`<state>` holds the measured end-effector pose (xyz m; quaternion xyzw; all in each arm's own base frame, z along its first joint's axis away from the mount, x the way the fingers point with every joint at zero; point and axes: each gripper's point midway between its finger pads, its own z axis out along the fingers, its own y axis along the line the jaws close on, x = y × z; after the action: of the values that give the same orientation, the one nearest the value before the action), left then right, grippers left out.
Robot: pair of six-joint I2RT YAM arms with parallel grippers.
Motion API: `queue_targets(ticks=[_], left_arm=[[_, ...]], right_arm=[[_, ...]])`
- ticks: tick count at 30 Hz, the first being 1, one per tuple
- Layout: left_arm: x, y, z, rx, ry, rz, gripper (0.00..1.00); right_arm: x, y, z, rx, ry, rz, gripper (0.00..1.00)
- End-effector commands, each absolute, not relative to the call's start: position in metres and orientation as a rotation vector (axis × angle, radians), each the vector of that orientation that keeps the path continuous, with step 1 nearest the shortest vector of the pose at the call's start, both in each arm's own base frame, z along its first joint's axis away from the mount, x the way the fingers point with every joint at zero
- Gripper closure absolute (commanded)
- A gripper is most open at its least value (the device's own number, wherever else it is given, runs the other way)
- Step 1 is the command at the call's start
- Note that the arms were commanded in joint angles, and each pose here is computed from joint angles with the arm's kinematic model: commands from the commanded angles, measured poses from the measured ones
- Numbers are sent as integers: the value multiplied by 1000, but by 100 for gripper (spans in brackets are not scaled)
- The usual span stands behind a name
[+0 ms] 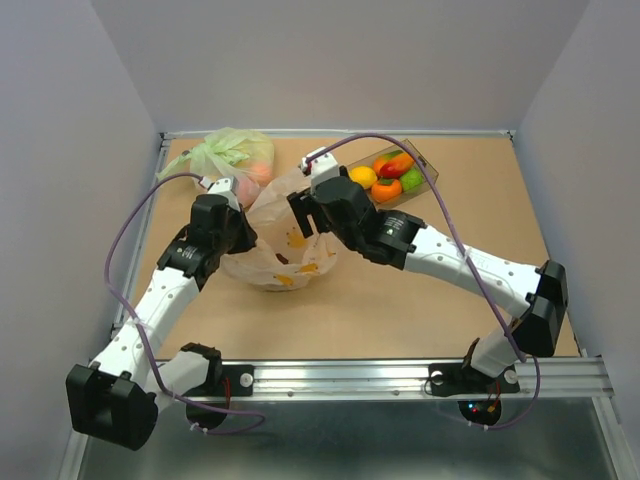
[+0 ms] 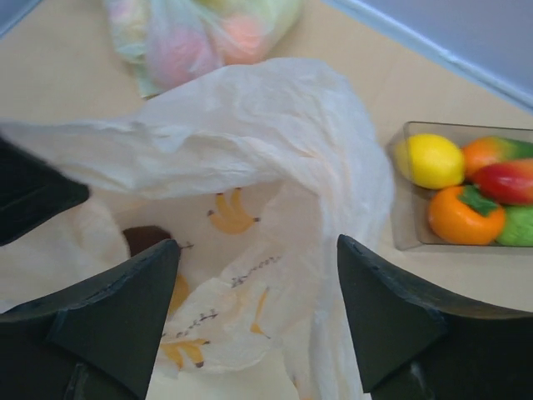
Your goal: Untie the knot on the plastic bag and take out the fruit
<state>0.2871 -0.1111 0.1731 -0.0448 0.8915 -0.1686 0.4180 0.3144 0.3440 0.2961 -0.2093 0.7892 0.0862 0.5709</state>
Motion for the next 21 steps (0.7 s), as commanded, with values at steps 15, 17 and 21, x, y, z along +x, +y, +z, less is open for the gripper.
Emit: queue_targets(ticks=[15,17,21], left_arm=[[276,-121,202,-78,2224,-519,100],[276,-123,206,-70,2221,-529,100],[275,-124,206,-58,2229,-531,100]], right_arm=[[281,448,191,-706,2074,558,46],[284,452,179,-701,2096,553,46],[269,469,160,-739,2158,661,27]])
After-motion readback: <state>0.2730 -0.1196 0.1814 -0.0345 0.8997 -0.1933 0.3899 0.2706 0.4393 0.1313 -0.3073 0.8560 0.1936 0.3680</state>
